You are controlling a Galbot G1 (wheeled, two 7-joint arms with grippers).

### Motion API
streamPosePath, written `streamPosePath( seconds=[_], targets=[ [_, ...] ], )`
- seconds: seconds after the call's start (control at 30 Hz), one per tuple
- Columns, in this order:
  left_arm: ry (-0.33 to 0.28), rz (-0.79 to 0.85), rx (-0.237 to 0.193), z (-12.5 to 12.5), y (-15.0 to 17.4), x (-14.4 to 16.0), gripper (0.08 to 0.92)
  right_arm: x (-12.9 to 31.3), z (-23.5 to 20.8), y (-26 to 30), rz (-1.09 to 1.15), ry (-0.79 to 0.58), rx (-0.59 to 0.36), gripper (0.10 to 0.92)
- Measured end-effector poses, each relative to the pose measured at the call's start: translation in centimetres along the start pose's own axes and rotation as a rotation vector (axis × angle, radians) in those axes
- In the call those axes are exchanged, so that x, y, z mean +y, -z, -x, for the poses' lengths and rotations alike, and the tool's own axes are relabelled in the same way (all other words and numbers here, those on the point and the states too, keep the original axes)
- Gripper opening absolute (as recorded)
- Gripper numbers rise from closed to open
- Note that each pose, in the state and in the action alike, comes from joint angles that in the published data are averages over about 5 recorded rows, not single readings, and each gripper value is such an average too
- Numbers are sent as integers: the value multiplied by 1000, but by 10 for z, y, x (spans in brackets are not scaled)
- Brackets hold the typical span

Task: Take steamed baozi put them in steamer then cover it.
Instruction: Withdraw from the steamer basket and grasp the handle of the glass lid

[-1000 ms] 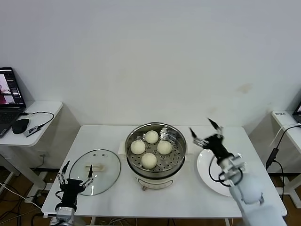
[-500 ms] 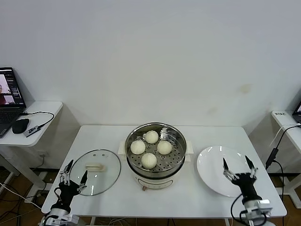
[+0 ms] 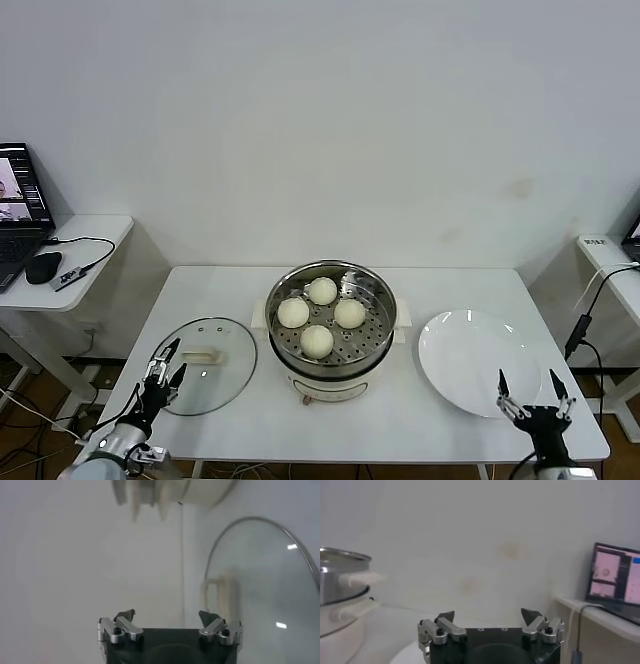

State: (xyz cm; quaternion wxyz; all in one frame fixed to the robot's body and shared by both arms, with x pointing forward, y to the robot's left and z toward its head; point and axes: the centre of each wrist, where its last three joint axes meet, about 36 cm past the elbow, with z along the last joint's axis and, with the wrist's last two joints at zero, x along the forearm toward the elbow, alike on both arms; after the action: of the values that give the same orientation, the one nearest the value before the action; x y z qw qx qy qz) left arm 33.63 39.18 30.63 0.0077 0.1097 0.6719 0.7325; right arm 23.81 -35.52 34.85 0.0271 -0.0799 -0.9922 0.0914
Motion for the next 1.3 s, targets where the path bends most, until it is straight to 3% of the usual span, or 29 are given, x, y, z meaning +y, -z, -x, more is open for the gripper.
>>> streamPosePath(
  seconds=[0.6,0.97,1.07,1.3],
  targets=[
    [-23,64,-26,54,-1,-10,823,4,-17,-12,-2,-26,53,823],
    [-24,50,-1,85,-9,-14,823,6,-17,-20,-1,-26,71,823],
    [-27,40,5,89,-12,-16,796,7,-17,-21,-1,-24,75,823],
    [-48,18,9,91,-12,-24,602,9,-16,-25,0,-21,83,823]
  ],
)
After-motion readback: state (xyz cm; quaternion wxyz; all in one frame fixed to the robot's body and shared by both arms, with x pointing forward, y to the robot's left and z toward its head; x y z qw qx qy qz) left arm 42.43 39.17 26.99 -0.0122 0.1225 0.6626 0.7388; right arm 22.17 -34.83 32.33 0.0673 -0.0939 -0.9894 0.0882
